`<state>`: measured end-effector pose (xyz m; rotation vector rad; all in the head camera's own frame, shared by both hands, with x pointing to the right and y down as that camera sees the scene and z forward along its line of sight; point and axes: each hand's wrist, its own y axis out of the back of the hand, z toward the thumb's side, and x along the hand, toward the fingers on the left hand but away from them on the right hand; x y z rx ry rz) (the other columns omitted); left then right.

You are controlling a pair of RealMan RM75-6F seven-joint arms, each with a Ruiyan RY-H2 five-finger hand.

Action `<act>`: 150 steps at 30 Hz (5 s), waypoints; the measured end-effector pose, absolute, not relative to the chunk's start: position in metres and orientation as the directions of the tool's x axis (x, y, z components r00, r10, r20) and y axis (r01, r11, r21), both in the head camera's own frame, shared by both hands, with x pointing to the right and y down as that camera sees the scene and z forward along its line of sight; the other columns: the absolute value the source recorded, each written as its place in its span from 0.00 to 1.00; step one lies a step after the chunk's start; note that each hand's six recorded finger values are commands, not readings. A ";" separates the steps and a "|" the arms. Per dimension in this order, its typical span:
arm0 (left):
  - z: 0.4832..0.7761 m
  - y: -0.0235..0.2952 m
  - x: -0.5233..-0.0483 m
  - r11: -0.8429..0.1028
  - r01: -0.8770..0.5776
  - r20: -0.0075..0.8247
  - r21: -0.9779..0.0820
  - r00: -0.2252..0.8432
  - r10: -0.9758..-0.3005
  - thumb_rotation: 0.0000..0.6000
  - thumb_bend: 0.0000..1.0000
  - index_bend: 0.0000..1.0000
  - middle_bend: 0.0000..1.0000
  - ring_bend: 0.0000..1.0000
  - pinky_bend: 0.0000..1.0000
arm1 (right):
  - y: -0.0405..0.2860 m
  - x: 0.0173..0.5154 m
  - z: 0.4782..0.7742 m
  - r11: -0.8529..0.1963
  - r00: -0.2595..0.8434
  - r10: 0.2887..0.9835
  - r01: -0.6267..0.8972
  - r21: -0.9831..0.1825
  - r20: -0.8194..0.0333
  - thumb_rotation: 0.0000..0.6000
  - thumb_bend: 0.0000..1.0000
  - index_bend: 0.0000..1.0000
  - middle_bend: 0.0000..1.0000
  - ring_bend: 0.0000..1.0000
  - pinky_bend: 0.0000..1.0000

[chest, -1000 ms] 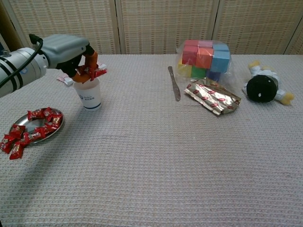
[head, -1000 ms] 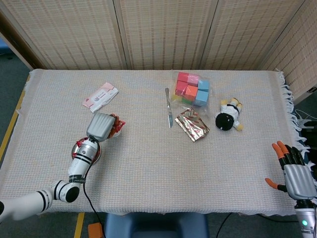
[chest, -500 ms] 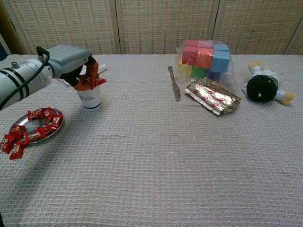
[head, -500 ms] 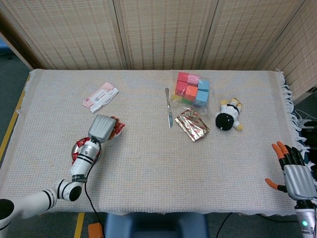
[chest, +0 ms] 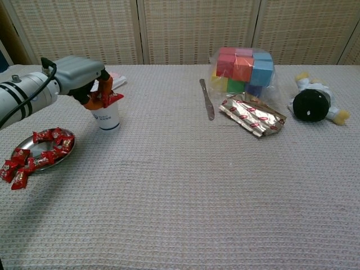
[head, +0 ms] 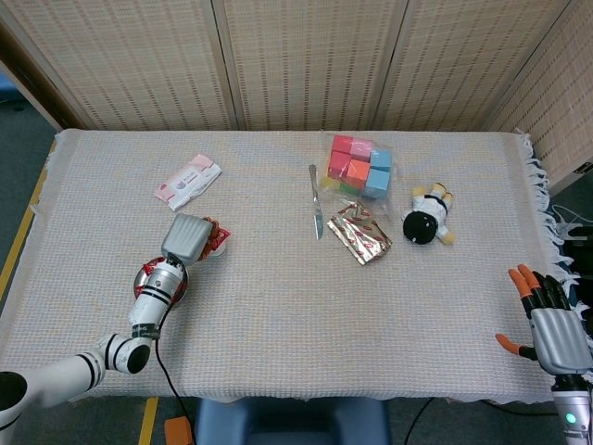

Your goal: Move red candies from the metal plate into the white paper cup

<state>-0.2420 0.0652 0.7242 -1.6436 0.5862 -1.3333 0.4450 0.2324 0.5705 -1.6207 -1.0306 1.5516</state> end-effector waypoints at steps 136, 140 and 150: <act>0.703 0.275 -0.360 -0.647 0.026 0.643 -0.762 0.154 -0.750 1.00 0.36 0.18 0.34 0.51 1.00 | 0.239 0.430 0.567 -0.486 0.058 0.874 0.112 -0.867 -0.483 1.00 0.05 0.00 0.00 0.00 0.00; 0.705 0.272 -0.366 -0.638 0.039 0.637 -0.769 0.136 -0.759 1.00 0.36 0.24 0.37 0.51 1.00 | 0.239 0.430 0.566 -0.485 0.056 0.874 0.111 -0.867 -0.482 1.00 0.05 0.00 0.00 0.00 0.00; 0.712 0.267 -0.372 -0.626 0.036 0.626 -0.779 0.113 -0.772 1.00 0.37 0.41 0.46 0.54 1.00 | 0.240 0.428 0.567 -0.489 0.060 0.872 0.110 -0.865 -0.486 1.00 0.05 0.00 0.00 0.00 0.00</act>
